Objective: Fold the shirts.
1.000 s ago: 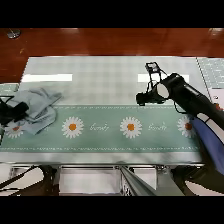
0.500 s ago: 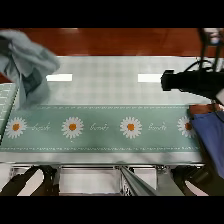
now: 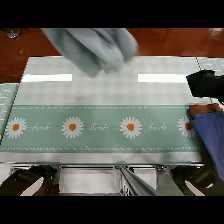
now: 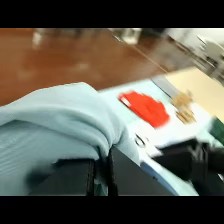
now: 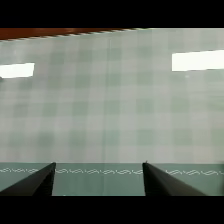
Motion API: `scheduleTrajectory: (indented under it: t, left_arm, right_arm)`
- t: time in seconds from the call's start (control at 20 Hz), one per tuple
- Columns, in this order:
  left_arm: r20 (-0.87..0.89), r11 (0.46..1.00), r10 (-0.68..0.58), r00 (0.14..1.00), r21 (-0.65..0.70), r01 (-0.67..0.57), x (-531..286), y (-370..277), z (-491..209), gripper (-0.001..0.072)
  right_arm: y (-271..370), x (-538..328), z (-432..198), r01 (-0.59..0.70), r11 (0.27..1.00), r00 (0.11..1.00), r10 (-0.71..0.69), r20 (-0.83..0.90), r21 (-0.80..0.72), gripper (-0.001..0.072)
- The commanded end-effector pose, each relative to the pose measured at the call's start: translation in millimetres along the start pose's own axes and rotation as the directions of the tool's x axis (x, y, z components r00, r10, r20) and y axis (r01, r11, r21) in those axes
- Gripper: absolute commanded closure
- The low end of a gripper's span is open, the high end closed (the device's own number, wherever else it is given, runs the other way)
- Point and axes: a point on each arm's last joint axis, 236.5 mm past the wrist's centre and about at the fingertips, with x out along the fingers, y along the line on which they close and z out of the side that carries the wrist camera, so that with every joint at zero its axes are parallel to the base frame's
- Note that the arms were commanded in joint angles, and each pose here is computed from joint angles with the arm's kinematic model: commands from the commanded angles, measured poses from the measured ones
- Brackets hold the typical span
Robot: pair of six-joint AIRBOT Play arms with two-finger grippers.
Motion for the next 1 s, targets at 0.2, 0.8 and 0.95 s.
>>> scheduleTrajectory:
  t: [0.2,0.8,0.95]
  left_arm:
    - [-0.533,0.963,0.083,0.842,-0.175,-0.206,4,99,-245,0.0676]
    - [-0.646,0.672,0.360,0.673,-0.321,-0.667,-114,278,-244,0.0008]
    - [-0.657,0.625,0.240,0.715,-0.459,-0.631,-112,228,-301,0.0008]
  right_arm:
    - [-7,20,-34,0.025,0.999,0.997,-0.023,-0.076,0.025,0.0092]
    - [-70,154,-60,0.154,0.952,0.962,-0.083,-0.261,0.266,0.0091]
    - [-119,156,-109,0.275,0.897,0.913,-0.130,-0.387,0.347,0.0091]
